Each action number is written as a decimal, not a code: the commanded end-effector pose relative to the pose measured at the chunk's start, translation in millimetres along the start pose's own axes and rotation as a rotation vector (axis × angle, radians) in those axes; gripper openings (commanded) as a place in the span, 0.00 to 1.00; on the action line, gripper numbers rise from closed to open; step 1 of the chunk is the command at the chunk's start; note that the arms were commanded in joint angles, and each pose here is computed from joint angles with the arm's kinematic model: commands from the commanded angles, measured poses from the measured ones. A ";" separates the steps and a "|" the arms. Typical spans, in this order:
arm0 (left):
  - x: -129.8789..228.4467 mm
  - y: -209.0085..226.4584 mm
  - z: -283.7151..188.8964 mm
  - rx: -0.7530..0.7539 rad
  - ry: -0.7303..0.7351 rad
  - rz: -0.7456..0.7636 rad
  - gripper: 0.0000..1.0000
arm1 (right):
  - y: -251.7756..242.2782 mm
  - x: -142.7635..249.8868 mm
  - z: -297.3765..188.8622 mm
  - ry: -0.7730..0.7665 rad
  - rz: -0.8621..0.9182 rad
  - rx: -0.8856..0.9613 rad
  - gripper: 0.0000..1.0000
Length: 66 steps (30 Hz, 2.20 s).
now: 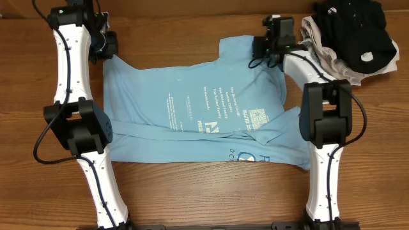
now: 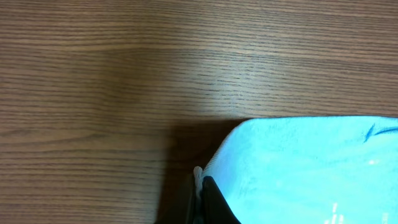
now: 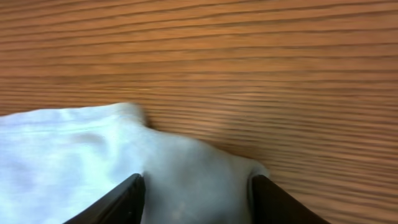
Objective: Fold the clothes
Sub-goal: 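Fold the shirt's top half down toward the hem with both grippers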
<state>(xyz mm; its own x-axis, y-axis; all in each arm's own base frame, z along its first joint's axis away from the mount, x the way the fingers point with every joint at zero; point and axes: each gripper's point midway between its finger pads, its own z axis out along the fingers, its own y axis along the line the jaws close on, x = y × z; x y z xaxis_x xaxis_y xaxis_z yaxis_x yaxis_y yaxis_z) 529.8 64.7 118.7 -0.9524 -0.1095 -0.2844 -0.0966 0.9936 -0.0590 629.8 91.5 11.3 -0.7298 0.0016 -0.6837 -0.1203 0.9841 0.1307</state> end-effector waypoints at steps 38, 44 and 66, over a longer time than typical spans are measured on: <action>47.2 28.3 -22.8 -0.153 0.176 -0.133 0.04 | -14.3 -3.6 -188.3 0.455 0.209 -0.043 0.04; 57.8 20.0 -51.7 -0.121 0.187 -0.148 0.04 | -12.8 -5.6 -231.9 0.473 0.230 -0.043 0.04; 131.1 11.7 -59.9 -0.084 0.418 -0.075 0.04 | -8.6 32.5 -274.9 0.659 0.269 -0.009 0.04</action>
<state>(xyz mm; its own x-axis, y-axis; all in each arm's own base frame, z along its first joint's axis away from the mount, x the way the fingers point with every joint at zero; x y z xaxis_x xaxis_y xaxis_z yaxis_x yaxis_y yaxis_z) 399.6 58.3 103.0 -0.9620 -0.1909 0.1951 -0.1934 0.9811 0.0063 421.6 37.0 162.9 -0.9920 0.1248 0.0174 0.1253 0.9613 0.2454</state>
